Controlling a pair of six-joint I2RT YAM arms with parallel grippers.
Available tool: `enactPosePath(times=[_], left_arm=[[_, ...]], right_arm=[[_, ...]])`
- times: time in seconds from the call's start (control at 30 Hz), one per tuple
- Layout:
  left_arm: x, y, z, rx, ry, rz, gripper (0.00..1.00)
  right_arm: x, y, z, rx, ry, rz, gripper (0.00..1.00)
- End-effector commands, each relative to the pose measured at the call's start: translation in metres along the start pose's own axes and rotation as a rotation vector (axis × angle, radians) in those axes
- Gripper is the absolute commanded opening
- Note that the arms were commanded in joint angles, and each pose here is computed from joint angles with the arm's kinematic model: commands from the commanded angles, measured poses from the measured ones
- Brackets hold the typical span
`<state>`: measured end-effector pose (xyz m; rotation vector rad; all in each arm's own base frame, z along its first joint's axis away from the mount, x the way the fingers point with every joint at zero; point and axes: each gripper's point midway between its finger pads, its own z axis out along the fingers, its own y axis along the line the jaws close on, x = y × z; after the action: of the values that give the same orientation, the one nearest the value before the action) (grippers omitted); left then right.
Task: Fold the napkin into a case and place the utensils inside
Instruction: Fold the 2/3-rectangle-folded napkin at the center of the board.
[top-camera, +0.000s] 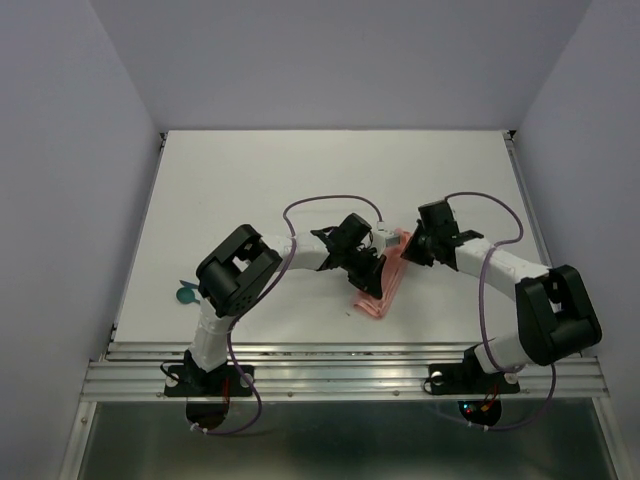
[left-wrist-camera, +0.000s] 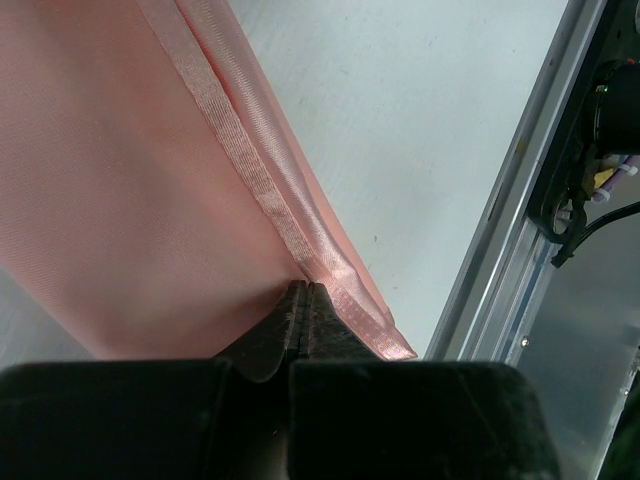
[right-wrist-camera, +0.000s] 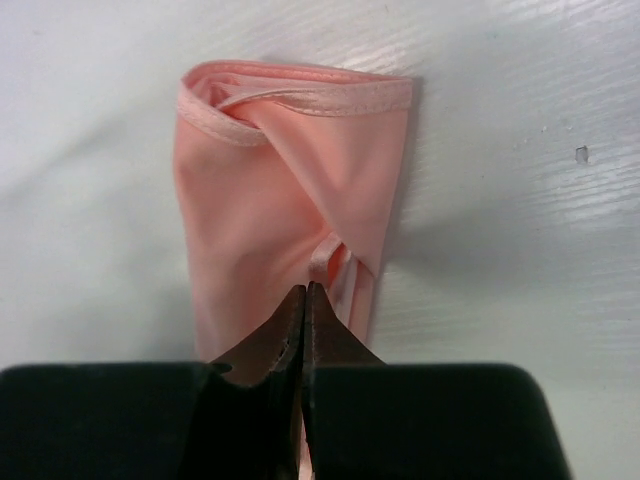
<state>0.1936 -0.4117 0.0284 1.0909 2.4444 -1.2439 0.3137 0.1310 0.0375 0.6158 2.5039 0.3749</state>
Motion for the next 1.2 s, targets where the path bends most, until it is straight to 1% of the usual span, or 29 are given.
enactPosePath(times=[0.0,0.1,0.2,0.27,0.33,0.5,0.57,0.6,0.63,0.73,0.87,1.07,1.17], left_arm=[[-0.009,-0.011,-0.001,0.034,-0.019,0.035,0.0],[-0.01,-0.012,-0.001,0.042,-0.018,0.035,0.0],[-0.011,-0.012,0.0,0.048,-0.018,0.035,0.0],[-0.012,-0.013,0.001,0.05,-0.018,0.037,0.0],[-0.013,-0.013,0.0,0.049,-0.022,0.04,0.0],[-0.011,-0.014,0.0,0.051,-0.019,0.033,0.0],[-0.011,-0.014,0.0,0.054,-0.018,0.033,0.0],[-0.009,-0.014,0.0,0.055,-0.015,0.031,0.0],[-0.009,-0.014,0.0,0.055,-0.015,0.031,0.0],[-0.008,-0.014,-0.001,0.058,-0.015,0.034,0.0],[-0.005,-0.015,-0.002,0.061,-0.012,0.034,0.0],[-0.004,-0.015,-0.002,0.066,-0.013,0.033,0.0],[-0.004,-0.016,-0.002,0.071,-0.013,0.034,0.0]], right_arm=[[-0.034,0.026,-0.034,-0.086,-0.128,0.001,0.01],[-0.034,0.033,-0.047,-0.14,-0.134,-0.007,0.01],[-0.028,0.037,-0.044,-0.166,-0.113,-0.017,0.01],[-0.022,0.036,-0.036,-0.168,-0.085,-0.025,0.01],[-0.016,0.045,-0.03,-0.21,-0.047,-0.036,0.01],[-0.008,0.044,-0.01,-0.202,-0.007,-0.034,0.01],[-0.011,0.039,-0.002,-0.173,-0.025,-0.028,0.01],[-0.011,0.034,0.005,-0.143,-0.023,-0.026,0.01],[-0.016,0.025,0.01,-0.091,-0.054,-0.022,0.01],[-0.02,0.01,0.02,-0.014,-0.072,-0.01,0.01],[-0.03,-0.002,0.025,0.067,-0.111,-0.032,0.01],[-0.05,-0.002,0.021,0.116,-0.169,-0.045,0.01],[-0.053,0.0,0.02,0.12,-0.169,-0.042,0.01]])
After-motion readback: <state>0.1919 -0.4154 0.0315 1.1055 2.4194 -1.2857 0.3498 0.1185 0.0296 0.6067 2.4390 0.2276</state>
